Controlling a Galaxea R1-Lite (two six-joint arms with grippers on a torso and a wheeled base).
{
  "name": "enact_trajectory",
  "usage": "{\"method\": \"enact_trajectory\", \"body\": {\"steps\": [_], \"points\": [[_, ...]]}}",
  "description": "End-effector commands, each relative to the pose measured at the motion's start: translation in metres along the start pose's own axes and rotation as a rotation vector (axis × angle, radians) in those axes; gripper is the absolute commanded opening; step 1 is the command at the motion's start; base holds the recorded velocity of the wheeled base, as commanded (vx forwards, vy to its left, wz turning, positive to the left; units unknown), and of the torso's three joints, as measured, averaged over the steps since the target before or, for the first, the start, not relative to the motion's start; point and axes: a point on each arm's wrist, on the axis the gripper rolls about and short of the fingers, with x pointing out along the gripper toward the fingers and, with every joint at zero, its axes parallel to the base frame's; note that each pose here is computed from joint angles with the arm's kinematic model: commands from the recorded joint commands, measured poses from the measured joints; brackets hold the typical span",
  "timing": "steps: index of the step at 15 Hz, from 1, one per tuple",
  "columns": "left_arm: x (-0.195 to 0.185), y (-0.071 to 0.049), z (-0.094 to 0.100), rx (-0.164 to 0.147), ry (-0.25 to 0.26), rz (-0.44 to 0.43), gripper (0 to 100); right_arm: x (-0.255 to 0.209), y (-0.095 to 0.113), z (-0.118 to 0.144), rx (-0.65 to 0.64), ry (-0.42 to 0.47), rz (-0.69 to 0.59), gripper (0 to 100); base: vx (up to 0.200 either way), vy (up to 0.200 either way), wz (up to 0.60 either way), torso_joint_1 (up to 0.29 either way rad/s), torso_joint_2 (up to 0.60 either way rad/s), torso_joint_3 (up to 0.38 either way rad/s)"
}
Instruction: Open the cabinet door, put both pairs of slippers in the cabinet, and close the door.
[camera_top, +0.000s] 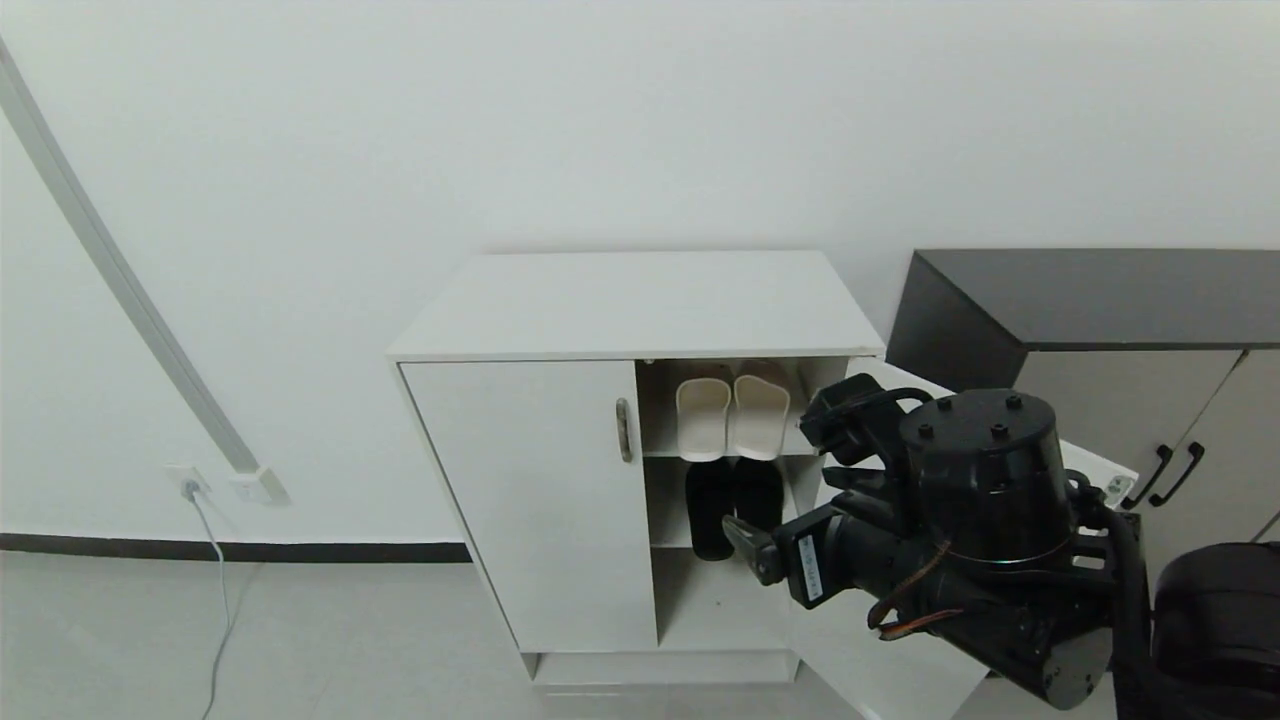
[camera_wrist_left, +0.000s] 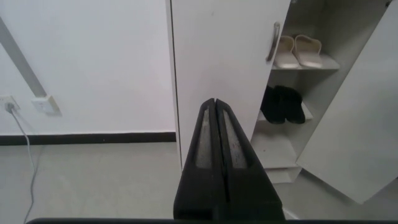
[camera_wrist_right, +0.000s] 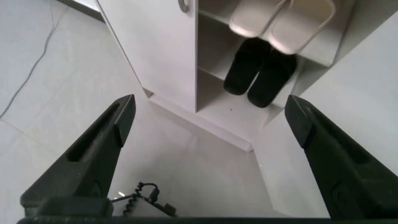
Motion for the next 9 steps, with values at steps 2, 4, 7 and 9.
{"method": "enact_trajectory", "body": {"steps": [2,4,7,9], "points": [[0.0001,0.0,-0.0001,0.003,0.002,0.0,0,0.0012,-0.0043,0.0004,0.001,-0.002,-0.014,100,0.0,0.0,0.0,0.237,-0.56,-0.33],[0.0001,0.0,0.0001,0.0,0.001,0.0,0,0.0011,-0.0053,0.0009,0.003,-0.006,-0.016,100,0.0,0.0,0.0,0.251,-0.56,-0.332],[0.0001,0.0,0.0001,-0.002,0.001,0.0,0,0.0001,-0.0054,-0.0012,-0.005,-0.017,-0.014,100,0.0,0.0,0.0,0.263,-0.61,-0.334],[0.0001,0.0,0.0001,-0.002,0.001,0.0,0,0.0004,-0.0054,-0.0022,-0.004,-0.02,-0.014,100,0.0,0.0,0.0,0.207,-0.48,-0.263]]}}
